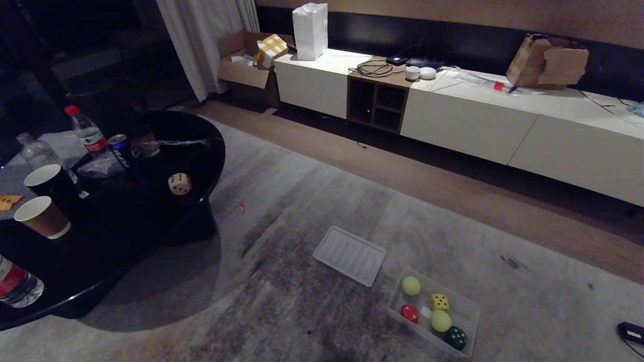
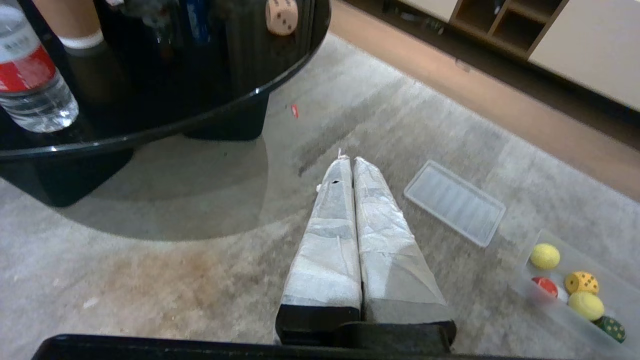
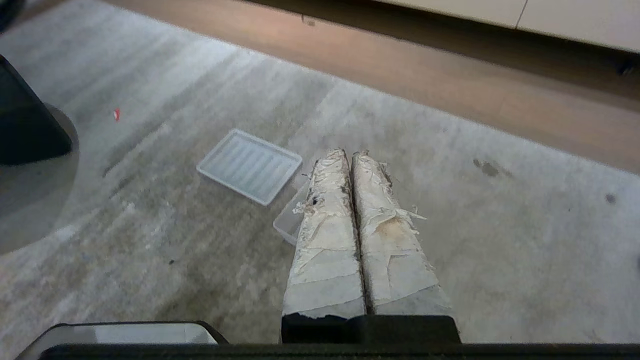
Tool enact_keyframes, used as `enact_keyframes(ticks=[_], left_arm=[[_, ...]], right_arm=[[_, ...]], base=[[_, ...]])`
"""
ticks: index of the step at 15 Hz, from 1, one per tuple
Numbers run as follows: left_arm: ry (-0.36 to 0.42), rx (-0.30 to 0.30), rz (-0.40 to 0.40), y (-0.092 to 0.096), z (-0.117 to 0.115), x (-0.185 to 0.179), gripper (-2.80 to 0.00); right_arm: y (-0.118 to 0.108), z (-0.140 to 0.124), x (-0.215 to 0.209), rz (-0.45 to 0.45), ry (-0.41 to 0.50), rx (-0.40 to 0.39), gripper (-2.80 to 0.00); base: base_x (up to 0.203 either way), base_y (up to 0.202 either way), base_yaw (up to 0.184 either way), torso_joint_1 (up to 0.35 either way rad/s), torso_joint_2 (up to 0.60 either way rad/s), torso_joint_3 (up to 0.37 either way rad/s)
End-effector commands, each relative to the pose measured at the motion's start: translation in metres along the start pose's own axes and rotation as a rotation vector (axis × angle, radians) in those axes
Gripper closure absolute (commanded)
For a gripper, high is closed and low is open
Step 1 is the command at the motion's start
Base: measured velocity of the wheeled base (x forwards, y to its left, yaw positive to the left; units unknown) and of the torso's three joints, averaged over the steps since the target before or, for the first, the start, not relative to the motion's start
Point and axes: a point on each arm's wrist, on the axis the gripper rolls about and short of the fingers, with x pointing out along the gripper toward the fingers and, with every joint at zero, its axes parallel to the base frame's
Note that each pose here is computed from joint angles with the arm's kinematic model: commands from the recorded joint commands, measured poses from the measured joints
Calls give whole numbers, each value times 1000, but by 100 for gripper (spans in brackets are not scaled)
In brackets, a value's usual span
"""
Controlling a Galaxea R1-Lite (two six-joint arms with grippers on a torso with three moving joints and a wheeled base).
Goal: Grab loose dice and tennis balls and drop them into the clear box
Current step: Pick up toys out of the box
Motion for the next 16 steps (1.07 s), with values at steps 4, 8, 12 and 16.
enact_keyframes(ticks=[4, 8, 12, 16], left_arm=[[2, 0, 1, 0, 0, 0, 0], [3, 4, 1, 0, 0, 0, 0], [4, 6, 1, 0, 0, 0, 0], [2, 6, 1, 0, -1, 0, 0]], right_arm=[[0, -3, 1, 0, 10, -7, 0], [0, -3, 1, 0, 10, 2, 0], [0, -3, 1, -3, 11, 5, 0], [0, -3, 1, -1, 10, 5, 0]], base=[[0, 0, 0, 1, 2, 202], [0, 0, 0, 1, 1, 106], [0, 0, 0, 0, 0, 0], [0, -2, 64, 2, 1, 3]])
